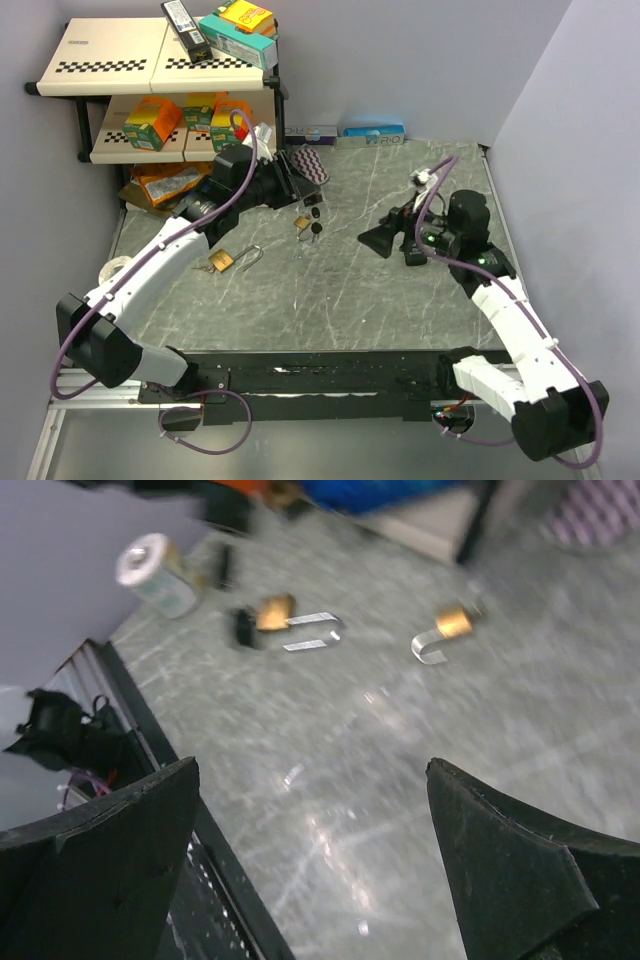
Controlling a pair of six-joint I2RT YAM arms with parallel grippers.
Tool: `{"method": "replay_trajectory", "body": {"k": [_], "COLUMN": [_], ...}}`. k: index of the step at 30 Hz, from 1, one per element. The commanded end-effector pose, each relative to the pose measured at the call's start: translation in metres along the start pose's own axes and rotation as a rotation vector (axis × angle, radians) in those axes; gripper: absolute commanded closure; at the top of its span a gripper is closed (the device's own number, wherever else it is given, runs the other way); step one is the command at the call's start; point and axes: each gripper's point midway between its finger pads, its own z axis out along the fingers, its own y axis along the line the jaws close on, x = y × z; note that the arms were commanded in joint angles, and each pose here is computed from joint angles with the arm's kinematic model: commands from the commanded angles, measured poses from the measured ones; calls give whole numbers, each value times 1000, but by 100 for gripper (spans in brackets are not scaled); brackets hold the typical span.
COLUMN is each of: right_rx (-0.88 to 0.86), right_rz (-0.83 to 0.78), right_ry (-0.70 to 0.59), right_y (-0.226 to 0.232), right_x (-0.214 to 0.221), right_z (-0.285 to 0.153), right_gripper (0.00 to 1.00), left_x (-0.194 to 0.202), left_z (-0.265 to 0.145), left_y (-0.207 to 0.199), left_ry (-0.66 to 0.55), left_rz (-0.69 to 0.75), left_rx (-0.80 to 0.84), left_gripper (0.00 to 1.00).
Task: Lock with the key
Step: Pick up the lock from the center of the board.
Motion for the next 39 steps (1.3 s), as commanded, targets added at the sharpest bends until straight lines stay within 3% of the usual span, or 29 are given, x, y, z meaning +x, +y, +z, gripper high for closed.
{"method": "replay_trajectory", "body": {"k": [1,15,21,36,38,39], "right_rx": [-43,19,33,113,123,125], "right_rz": [-144,-167,-163,-159,-152,-150], "right_ry": [-152,-242,-258,-316,-326,-326], "right_y": [40,65,67,55,52,51], "right_x": [-42,-87,-90,-95,-97,-95], "right_z": [13,63,72,81,82,83], "right_gripper": [0,1,7,44,56,66], "left_x": [-22,-5,-1,2,4,5], "left_z": [-9,-13,-12,-10,-9,-9], "left_y": [-42,-54,-56,-68,-68,-68], "left_ry": [-62,-7,3,34,42,45], "left_rz": [-128,-213,-237,-315,-323,-326], "left_rx": [127,148,152,203,207,205], "left_gripper": [99,99,99,99,99,99]}}
